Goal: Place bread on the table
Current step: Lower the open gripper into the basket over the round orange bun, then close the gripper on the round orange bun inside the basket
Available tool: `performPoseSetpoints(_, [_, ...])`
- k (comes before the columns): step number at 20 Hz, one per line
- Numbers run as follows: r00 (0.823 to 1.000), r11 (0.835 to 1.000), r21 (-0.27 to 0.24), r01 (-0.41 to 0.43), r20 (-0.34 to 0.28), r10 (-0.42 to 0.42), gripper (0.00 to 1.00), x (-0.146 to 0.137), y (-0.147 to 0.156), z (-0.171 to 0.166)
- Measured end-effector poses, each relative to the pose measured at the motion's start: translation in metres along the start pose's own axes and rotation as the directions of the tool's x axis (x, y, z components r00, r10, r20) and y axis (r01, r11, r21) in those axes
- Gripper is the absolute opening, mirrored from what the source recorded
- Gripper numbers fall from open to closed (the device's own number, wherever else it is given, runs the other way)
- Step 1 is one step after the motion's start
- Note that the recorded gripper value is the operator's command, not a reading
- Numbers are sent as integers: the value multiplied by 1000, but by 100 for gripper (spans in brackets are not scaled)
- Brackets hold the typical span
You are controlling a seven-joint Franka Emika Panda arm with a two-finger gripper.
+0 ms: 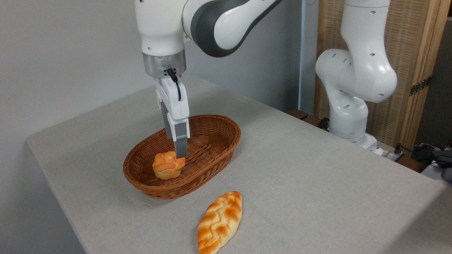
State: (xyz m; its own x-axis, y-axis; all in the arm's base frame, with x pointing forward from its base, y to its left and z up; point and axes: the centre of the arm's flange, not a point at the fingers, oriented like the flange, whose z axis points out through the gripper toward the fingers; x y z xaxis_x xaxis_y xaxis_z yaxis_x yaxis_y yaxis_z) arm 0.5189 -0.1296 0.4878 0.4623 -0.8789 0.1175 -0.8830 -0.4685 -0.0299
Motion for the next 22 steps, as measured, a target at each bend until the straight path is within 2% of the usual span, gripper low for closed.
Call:
performPoseSetpoints(12, [998, 998, 25, -55, -22, 55, 100, 15, 7, 35])
performPoseSetpoints(22, [997, 998, 12, -70, -12, 70, 100, 19, 8, 47])
